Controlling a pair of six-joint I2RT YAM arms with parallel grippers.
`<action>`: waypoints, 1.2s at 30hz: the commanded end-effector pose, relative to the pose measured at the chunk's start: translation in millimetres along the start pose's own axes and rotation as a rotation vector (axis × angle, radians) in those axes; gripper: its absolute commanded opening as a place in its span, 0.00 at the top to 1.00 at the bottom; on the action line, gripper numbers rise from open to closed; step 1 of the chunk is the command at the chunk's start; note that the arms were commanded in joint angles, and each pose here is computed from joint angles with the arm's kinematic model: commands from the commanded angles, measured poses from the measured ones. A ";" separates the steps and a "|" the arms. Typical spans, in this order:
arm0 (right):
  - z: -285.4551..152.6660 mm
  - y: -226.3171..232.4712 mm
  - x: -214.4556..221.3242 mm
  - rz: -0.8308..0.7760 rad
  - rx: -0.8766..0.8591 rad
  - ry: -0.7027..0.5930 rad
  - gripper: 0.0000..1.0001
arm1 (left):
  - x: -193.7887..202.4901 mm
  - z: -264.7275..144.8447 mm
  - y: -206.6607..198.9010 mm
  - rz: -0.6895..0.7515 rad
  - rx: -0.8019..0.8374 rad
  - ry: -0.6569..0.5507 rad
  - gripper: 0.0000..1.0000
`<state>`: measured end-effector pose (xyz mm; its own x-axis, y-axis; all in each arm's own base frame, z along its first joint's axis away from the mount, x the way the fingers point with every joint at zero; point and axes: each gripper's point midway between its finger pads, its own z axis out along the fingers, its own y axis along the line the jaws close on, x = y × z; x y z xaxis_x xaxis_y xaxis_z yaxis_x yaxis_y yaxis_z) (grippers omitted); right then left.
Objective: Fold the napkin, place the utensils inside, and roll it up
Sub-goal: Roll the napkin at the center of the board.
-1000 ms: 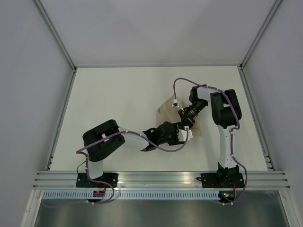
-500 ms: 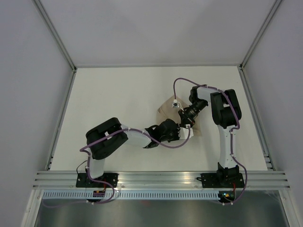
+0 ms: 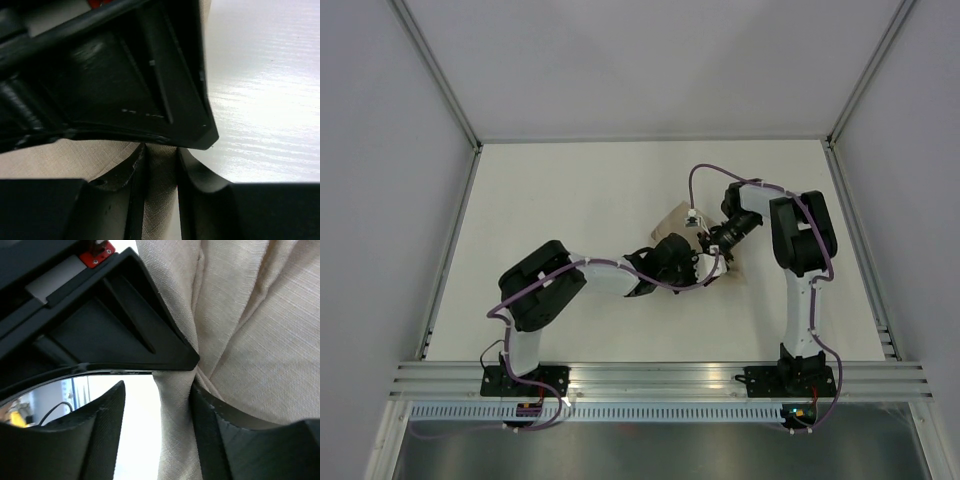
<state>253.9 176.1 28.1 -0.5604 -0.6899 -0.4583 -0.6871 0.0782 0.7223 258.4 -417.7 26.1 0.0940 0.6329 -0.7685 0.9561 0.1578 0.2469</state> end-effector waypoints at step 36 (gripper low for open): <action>-18.8 17.6 12.7 -0.586 0.887 -0.120 0.40 | 66.3 7.1 -59.2 -0.814 0.592 0.138 0.98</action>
<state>224.2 154.5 41.8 -0.1348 -0.6843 -0.7167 -0.9479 0.2997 -0.1078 242.6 -422.0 20.8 -0.5191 0.4699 -0.7139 0.8213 0.0429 -0.5689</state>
